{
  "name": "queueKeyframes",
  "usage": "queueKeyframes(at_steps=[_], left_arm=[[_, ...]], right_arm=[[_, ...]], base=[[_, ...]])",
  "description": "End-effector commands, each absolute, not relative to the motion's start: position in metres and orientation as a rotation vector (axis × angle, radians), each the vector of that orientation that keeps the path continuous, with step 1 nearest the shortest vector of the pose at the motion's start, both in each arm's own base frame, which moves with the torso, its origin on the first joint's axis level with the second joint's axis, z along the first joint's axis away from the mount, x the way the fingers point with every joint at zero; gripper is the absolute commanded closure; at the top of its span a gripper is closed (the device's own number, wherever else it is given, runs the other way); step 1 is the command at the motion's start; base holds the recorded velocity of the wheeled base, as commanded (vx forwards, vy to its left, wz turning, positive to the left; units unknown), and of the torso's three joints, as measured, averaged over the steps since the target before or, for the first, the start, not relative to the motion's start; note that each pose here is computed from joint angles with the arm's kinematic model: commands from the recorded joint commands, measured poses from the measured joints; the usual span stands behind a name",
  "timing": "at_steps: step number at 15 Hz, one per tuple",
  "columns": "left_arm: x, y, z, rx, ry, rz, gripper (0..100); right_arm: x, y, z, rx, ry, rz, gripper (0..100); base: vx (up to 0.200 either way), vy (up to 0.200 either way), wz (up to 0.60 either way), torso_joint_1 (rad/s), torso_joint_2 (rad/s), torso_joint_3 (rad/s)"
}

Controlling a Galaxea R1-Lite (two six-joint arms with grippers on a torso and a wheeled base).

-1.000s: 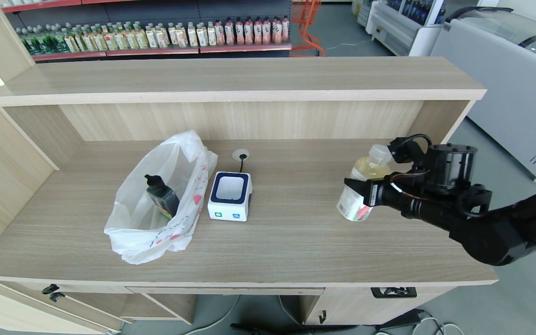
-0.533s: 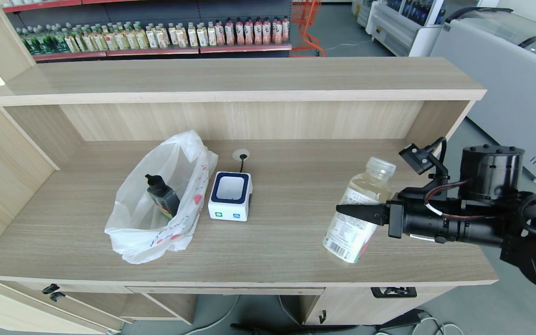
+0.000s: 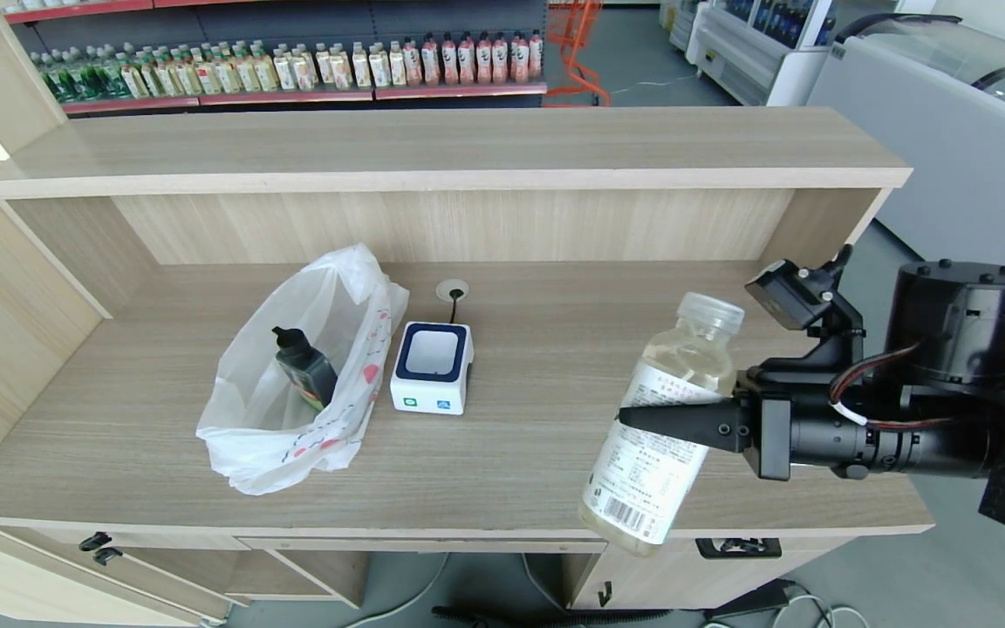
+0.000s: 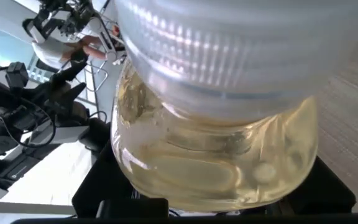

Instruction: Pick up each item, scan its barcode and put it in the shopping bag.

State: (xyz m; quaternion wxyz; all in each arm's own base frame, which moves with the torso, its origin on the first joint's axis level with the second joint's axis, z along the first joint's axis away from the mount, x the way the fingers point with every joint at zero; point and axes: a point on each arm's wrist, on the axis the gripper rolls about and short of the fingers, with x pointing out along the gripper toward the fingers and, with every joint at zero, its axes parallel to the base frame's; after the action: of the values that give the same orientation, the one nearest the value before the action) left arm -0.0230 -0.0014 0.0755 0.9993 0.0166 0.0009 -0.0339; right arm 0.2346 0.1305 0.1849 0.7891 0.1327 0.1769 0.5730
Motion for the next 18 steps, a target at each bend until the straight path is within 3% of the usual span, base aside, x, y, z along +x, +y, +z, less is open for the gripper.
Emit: queueKeyframes(at_steps=[1,18], left_arm=[[-0.023,-0.001,0.075,0.034,0.003,-0.068,0],[-0.023,-0.001,0.075,0.034,0.003,-0.068,0]], right_arm=[[0.228,0.129,0.184,0.268,0.376,1.261,100],[0.213,0.128,0.174,0.173,0.343,1.339,100]], base=[[0.000,0.000,0.00,0.000,0.00,0.000],[0.000,0.000,0.00,0.000,0.00,0.000]])
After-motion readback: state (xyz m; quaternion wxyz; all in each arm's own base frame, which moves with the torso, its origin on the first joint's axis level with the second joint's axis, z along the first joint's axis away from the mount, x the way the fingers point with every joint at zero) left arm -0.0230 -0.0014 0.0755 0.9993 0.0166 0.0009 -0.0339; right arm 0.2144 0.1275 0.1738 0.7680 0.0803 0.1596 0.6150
